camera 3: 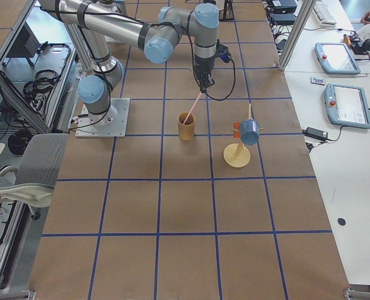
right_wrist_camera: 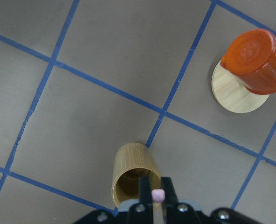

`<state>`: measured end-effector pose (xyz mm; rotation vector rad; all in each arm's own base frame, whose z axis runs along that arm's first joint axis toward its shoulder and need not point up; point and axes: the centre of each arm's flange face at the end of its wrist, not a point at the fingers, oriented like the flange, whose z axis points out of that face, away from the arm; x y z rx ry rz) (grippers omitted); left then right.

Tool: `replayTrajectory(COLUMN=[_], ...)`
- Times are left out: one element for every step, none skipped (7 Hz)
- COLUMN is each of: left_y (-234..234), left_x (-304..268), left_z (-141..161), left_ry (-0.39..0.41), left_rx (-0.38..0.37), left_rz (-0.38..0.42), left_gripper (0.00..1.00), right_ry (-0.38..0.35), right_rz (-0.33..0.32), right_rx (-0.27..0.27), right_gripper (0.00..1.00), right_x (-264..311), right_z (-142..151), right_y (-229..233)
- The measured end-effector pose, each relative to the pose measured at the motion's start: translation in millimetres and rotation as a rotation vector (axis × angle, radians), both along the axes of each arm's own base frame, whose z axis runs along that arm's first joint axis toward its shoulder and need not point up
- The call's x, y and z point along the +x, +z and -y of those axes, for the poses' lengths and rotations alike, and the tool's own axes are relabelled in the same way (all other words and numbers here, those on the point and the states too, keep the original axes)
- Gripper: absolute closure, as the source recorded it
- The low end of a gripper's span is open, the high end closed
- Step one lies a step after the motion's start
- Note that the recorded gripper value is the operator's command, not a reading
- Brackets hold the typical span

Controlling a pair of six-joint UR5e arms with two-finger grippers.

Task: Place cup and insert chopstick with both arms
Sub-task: 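Release blue cup and raise left gripper while right gripper lifts pink stick, then carry the pink stick with the right gripper over the blue cup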

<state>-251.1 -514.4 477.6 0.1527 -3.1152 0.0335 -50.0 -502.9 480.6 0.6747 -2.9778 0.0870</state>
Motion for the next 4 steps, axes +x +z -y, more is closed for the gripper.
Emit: replayTrajectory(left_y=[15,21,28,33], left_x=[25,50,72,87], left_z=[-24,-39,-50,-61], left_ry=[-0.065,-0.142,-0.186,-0.191], left_rx=[0.029,0.040,0.034,0.021], left_rz=[0.050,0.069,0.075,0.077], left_gripper=[0.00,0.05,0.04,0.03], right_ry=[0.010,0.028,0.050,0.073], right_rz=[0.012,0.047,0.094,0.138], right_rx=[-0.036,-0.080,-0.121,-0.166], right_gripper=[1.00,1.00,1.00,1.00], right_x=[5,16,35,58], right_z=[4,8,12,16], right_y=[25,43,55,65])
